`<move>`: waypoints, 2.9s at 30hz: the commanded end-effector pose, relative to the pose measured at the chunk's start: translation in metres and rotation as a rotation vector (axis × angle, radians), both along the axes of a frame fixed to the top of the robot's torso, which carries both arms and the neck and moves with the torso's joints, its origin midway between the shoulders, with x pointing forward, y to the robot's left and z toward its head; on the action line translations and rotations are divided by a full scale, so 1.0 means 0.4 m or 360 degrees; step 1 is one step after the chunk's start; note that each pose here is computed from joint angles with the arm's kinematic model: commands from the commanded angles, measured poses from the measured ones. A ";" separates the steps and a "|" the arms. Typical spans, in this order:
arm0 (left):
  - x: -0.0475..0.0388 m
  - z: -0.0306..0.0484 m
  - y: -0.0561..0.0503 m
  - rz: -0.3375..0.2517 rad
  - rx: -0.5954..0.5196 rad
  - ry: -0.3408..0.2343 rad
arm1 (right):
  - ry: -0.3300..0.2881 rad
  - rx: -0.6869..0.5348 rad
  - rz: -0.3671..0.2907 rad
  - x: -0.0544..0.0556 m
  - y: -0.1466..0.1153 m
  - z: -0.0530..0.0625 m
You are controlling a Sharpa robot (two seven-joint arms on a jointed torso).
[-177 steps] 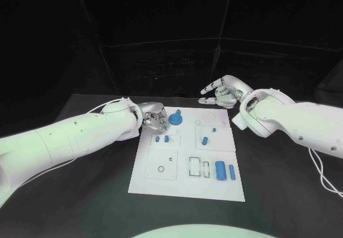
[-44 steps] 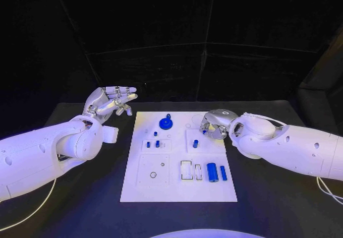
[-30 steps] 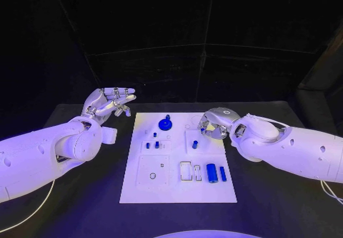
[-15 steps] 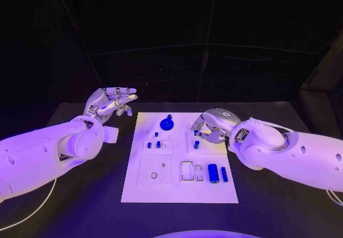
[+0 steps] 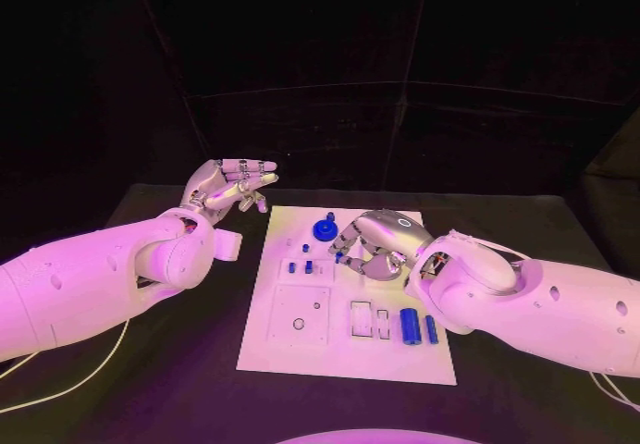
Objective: Assemble the parts on the task board
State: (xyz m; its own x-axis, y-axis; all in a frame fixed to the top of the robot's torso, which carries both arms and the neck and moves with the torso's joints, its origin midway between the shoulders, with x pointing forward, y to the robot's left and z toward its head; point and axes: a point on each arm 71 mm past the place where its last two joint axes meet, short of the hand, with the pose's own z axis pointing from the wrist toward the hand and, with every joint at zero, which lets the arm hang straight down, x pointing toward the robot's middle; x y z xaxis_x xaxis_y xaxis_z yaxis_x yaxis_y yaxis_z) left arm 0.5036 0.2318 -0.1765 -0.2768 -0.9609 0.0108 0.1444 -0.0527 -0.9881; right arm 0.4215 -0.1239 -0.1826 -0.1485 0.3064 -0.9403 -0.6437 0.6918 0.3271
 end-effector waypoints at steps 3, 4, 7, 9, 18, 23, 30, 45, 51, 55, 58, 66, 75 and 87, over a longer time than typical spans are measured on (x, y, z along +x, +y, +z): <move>0.000 0.003 -0.013 -0.0019 -0.0014 -0.0003 | 0.0061 0.0031 0.0073 -0.014 0.034 -0.037; 0.000 0.003 -0.015 -0.0021 -0.0014 -0.0003 | 0.0068 0.0027 0.0083 -0.017 0.041 -0.045; 0.000 0.003 -0.023 -0.0031 -0.0018 -0.0001 | 0.0088 0.0019 0.0106 -0.022 0.061 -0.068; 0.000 0.004 -0.028 -0.0038 -0.0020 -0.0001 | 0.0098 0.0019 0.0117 -0.024 0.071 -0.082; -0.001 0.004 -0.036 -0.0054 -0.0026 0.0002 | 0.0123 -0.0001 0.0147 -0.025 0.101 -0.117; -0.001 0.004 -0.036 -0.0058 -0.0027 0.0002 | 0.0148 -0.0044 0.0151 -0.024 0.112 -0.131; -0.001 0.004 -0.035 -0.0060 -0.0028 0.0001 | 0.0172 -0.0093 0.0155 -0.030 0.119 -0.150; -0.002 0.005 -0.030 -0.0056 -0.0027 0.0001 | 0.0207 -0.0147 0.0155 -0.037 0.121 -0.172; -0.001 0.005 -0.028 -0.0054 -0.0026 0.0001 | 0.0201 -0.0160 0.0156 -0.038 0.119 -0.174; -0.001 0.005 -0.027 -0.0052 -0.0025 0.0001 | 0.0199 -0.0164 0.0149 -0.037 0.118 -0.175; -0.001 0.005 -0.027 -0.0053 -0.0025 0.0002 | 0.0196 -0.0164 0.0137 -0.035 0.115 -0.175; 0.000 0.004 -0.026 -0.0053 -0.0025 0.0003 | 0.0181 -0.0145 0.0127 -0.034 0.113 -0.173; 0.002 0.004 -0.024 -0.0050 -0.0023 0.0004 | 0.0168 -0.0128 0.0132 -0.036 0.113 -0.169; 0.003 0.003 -0.022 -0.0039 -0.0020 -0.0002 | 0.0146 -0.0093 0.0149 -0.042 0.115 -0.163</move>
State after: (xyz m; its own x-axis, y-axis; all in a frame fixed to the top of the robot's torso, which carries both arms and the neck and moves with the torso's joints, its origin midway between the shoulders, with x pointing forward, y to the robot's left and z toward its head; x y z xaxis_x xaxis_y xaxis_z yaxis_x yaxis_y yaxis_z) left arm 0.5047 0.2237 -0.1768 -0.2955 -0.9552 0.0185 0.1367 -0.0614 -0.9887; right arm 0.4058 -0.0788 -0.2506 -0.2764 0.2153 -0.9366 -0.6651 0.6607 0.3481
